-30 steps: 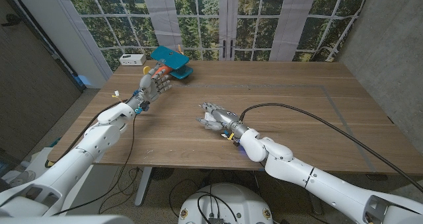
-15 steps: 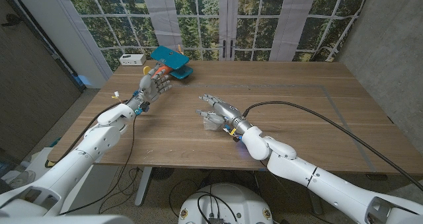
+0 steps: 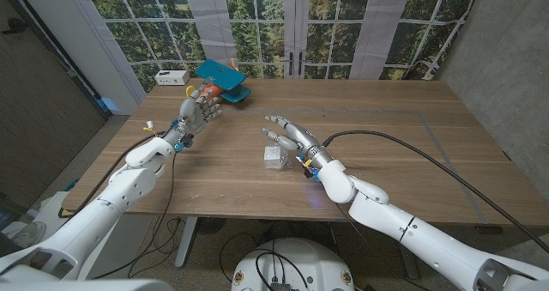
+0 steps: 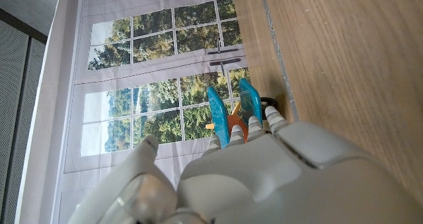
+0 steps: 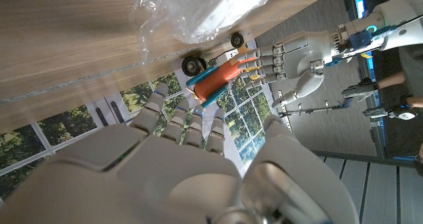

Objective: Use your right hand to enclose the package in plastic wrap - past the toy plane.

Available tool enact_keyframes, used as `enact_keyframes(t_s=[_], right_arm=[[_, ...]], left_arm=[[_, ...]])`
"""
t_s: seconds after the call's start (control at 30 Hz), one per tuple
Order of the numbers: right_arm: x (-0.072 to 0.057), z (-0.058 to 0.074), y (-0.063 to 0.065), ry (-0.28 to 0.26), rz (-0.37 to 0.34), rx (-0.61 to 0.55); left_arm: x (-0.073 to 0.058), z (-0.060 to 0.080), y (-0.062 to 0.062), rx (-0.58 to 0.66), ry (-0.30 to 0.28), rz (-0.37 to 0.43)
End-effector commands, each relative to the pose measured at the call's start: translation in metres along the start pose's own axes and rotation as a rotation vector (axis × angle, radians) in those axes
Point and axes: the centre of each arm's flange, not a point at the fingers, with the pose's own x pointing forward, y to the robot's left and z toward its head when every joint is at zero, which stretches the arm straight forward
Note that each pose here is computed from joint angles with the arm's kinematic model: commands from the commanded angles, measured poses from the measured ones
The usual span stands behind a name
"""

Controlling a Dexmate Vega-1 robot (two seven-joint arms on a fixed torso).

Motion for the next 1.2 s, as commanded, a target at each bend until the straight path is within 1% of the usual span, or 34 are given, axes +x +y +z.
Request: enact_keyframes(t_s=[0.03, 0.23, 0.27, 0.33, 0.63, 0.8, 1.0, 1.13, 1.2], right_arm=[[-0.001, -0.010, -0.023, 0.011, -0.070, 0.129], [0.001, -0.015, -0.037, 0.017, -0.093, 0.170], [0.001, -0.016, -0.042, 0.020, -0.103, 0.175], [0.001, -0.018, -0.047, 0.021, -0.111, 0.189], [-0.001, -0.028, -0.072, 0.054, -0.160, 0.242], [-0.005, -0.038, -0.084, 0.069, -0.176, 0.289], [-0.010, -0.047, -0.099, 0.085, -0.231, 0.343], [-0.012, -0.052, -0.107, 0.103, -0.263, 0.373], [-0.013, -0.053, -0.109, 0.111, -0.275, 0.361]], left_arm=[[-0.010, -0.002, -0.005, 0.003, -0.047, 0.008], [-0.011, -0.003, -0.010, 0.044, -0.054, 0.008], [-0.011, -0.003, -0.013, 0.053, -0.054, 0.007], [-0.011, -0.003, -0.014, 0.064, -0.060, 0.009], [-0.013, 0.006, -0.016, 0.152, -0.117, 0.055], [-0.015, 0.006, -0.017, 0.193, -0.136, 0.071], [-0.019, 0.005, -0.019, 0.220, -0.163, 0.106], [-0.021, 0.004, -0.019, 0.223, -0.170, 0.105], [-0.021, 0.004, -0.018, 0.219, -0.173, 0.098]])
